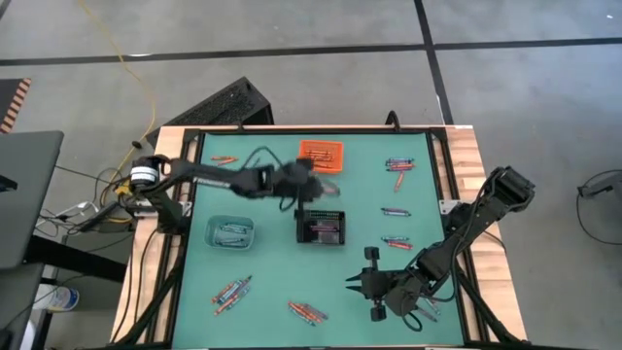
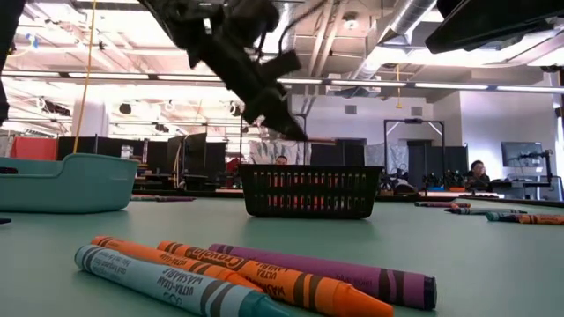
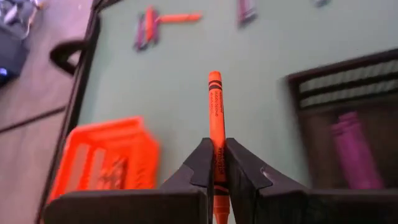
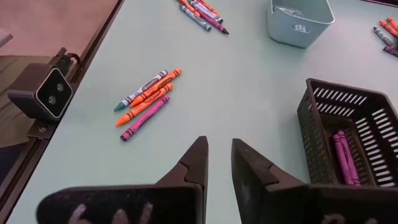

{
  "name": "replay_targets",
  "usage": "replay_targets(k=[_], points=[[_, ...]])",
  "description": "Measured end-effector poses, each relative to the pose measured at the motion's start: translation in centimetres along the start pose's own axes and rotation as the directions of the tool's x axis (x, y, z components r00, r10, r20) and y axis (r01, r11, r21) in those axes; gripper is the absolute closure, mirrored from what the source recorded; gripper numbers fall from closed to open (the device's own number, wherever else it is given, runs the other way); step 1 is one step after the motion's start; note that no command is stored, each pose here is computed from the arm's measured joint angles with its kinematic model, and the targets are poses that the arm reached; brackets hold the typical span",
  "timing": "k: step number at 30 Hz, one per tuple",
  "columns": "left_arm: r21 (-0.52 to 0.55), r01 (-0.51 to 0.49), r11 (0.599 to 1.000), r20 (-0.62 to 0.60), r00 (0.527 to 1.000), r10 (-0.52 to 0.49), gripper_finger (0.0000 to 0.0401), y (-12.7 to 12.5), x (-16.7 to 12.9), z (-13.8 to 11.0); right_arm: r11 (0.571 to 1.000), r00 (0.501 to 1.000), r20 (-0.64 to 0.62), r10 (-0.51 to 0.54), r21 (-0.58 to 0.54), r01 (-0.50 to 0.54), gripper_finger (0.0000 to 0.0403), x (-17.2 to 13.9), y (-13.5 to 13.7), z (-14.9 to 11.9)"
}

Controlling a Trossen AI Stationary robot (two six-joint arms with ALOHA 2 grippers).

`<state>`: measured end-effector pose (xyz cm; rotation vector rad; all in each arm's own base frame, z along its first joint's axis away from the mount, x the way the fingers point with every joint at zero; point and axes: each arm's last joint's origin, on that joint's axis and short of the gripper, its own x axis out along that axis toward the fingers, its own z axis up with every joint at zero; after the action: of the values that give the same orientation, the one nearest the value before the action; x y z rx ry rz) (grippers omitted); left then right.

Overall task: Sort crayons
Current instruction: Put the orange crayon into the orange bin

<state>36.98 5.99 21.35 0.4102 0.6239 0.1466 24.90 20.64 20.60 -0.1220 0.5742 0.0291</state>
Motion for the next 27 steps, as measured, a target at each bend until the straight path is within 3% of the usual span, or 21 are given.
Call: replay_targets(k=[8,11,20,27], points=[[-0.086,-0.034,0.996,-0.035,0.999,0.031,0.0388,6.8,0.5,-3.9,1.000,1.000,0.000,-0.003,-0.022,0.003,0.0339,0.0,0.0,0.0],[-0.125,-0.002,0.992,-0.004,1.000,0.001,0.0388,8.4,0.4,-4.8,0.999,1.000,0.000,-0.011,-0.045,0.011,0.0339,0.2,-0.3,0.1],[-0.152,0.017,0.988,-0.008,1.000,-0.018,0.0388,9.7,2.9,-7.5,0.998,0.998,-0.006,-0.058,-0.023,0.058,0.0339,1.2,-1.9,0.6],[-0.152,-0.036,0.988,0.008,0.999,0.038,0.0388,11.0,3.2,-7.7,0.997,0.998,-0.009,-0.062,-0.051,0.062,0.0339,1.3,-2.1,0.6]])
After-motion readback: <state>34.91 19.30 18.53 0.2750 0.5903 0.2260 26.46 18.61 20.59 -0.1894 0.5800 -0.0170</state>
